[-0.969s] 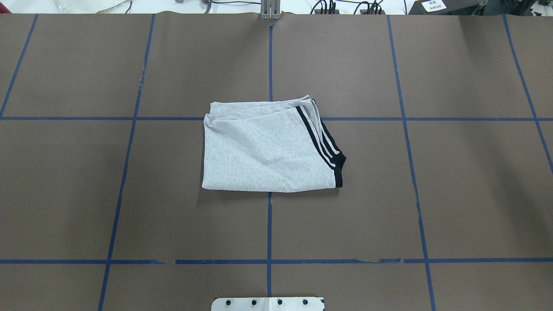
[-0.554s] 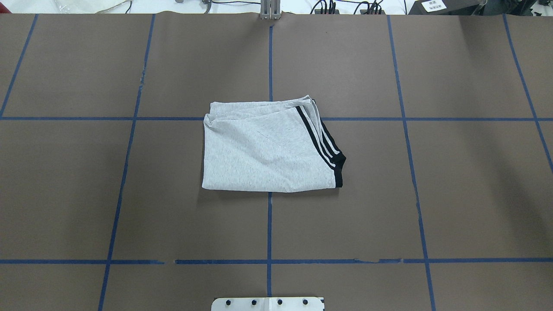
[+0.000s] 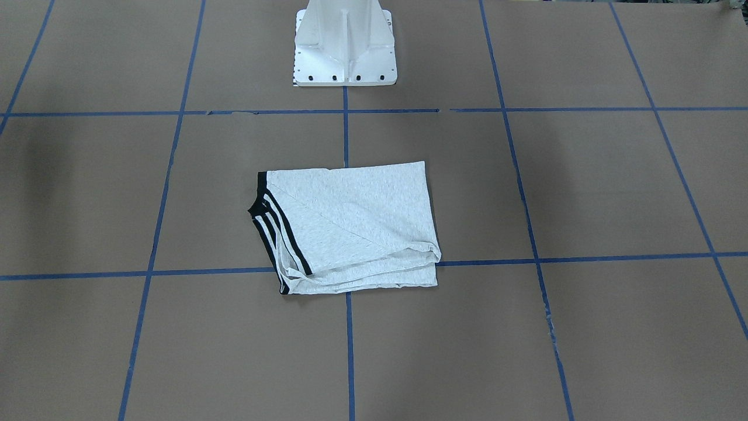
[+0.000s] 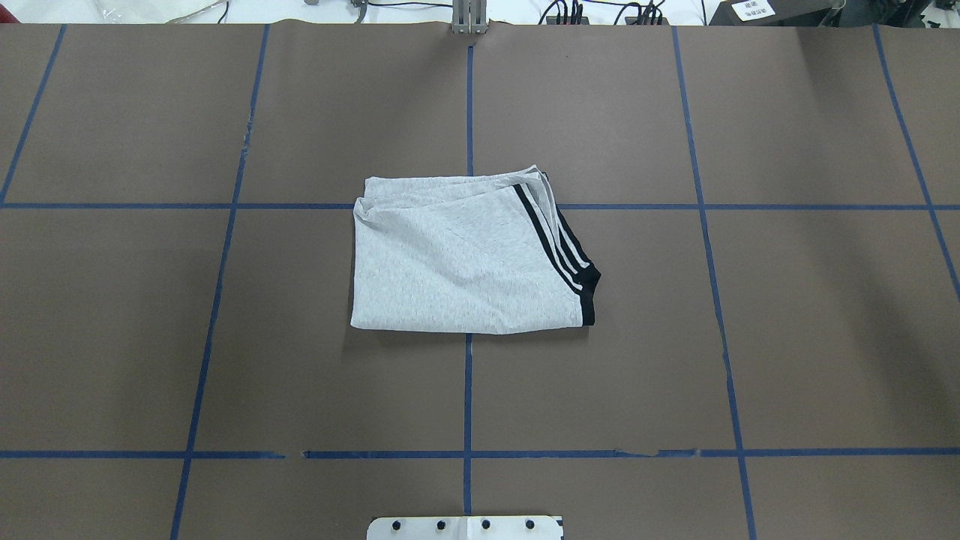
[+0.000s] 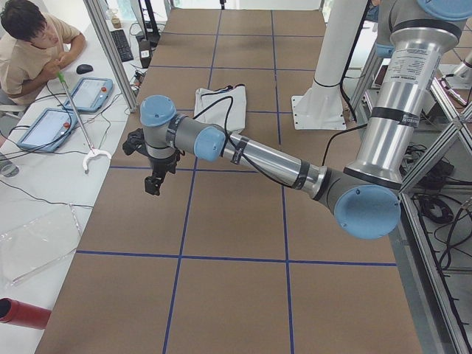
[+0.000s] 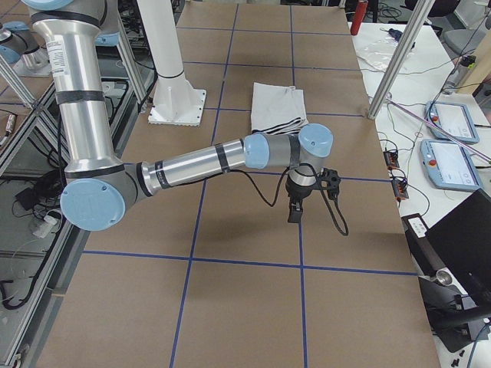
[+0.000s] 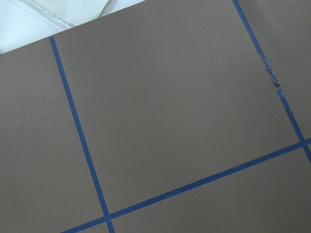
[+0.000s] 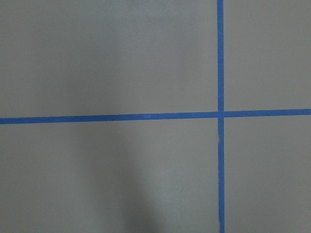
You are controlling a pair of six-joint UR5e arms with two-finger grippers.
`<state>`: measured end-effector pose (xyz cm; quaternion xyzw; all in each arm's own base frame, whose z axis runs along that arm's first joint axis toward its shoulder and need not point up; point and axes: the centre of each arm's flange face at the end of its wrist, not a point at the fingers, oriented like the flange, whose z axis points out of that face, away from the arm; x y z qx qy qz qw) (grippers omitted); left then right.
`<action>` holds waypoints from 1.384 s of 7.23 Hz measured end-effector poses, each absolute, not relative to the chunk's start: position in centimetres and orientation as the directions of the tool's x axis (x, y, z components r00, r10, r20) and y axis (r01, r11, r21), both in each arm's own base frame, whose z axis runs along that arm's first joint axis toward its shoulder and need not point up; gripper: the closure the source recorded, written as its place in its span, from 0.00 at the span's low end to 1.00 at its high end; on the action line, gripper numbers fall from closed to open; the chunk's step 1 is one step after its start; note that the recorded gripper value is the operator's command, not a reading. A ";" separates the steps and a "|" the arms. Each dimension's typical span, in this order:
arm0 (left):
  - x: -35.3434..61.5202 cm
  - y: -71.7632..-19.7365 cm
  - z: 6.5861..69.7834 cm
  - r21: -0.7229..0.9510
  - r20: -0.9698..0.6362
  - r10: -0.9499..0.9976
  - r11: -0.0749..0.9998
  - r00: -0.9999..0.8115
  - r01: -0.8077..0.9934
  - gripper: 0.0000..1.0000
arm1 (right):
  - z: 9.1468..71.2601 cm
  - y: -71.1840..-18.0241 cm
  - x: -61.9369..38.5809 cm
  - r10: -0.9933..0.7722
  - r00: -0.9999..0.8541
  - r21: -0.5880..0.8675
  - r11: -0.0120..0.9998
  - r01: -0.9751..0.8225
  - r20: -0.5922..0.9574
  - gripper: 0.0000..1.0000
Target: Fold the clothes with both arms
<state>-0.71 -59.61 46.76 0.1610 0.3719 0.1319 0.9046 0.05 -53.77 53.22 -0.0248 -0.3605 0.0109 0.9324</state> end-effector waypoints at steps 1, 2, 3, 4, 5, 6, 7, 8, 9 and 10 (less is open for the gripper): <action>-0.7 -59.7 46.7 0.391 -0.630 0.360 0.913 0.688 -0.120 0.00 | 53.2 -53.8 0.1 0.038 0.740 -0.054 0.999 -0.002 0.671 0.00; -0.6 -59.7 46.5 0.394 -0.629 0.363 0.911 0.688 -0.120 0.00 | 53.2 -53.8 0.1 0.038 0.741 -0.054 0.999 -0.003 0.670 0.00; -0.6 -59.8 46.3 0.398 -0.627 0.366 0.909 0.688 -0.120 0.00 | 53.2 -53.8 0.1 0.038 0.742 -0.054 0.999 -0.003 0.670 0.00; -0.6 -59.9 46.1 0.401 -0.627 0.367 0.908 0.687 -0.120 0.00 | 53.2 -53.8 0.1 0.037 0.742 -0.053 0.999 -0.003 0.669 0.00; -0.6 -59.9 46.0 0.401 -0.626 0.368 0.908 0.687 -0.120 0.00 | 53.2 -53.8 0.1 0.037 0.742 -0.052 0.999 -0.003 0.670 0.00; -0.6 -59.9 45.9 0.402 -0.626 0.368 0.908 0.687 -0.120 0.00 | 53.1 -53.8 0.1 0.037 0.741 -0.052 0.999 -0.003 0.670 0.00; -0.6 -59.9 45.9 0.402 -0.626 0.369 0.908 0.687 -0.120 0.00 | 53.1 -53.7 0.1 0.036 0.741 -0.051 0.999 -0.003 0.671 0.00; -0.6 -59.9 45.8 0.403 -0.626 0.369 0.907 0.687 -0.120 0.00 | 53.1 -53.7 0.1 0.035 0.741 -0.050 0.999 -0.003 0.671 0.00; -0.6 -59.9 45.7 0.406 -0.625 0.371 0.906 0.687 -0.120 0.00 | 53.0 -53.7 0.1 0.034 0.741 -0.048 0.999 -0.003 0.671 0.00; -0.6 -59.8 45.4 0.410 -0.624 0.373 0.904 0.687 -0.119 0.00 | 53.0 -53.6 0.1 0.034 0.741 -0.048 0.999 -0.002 0.671 0.00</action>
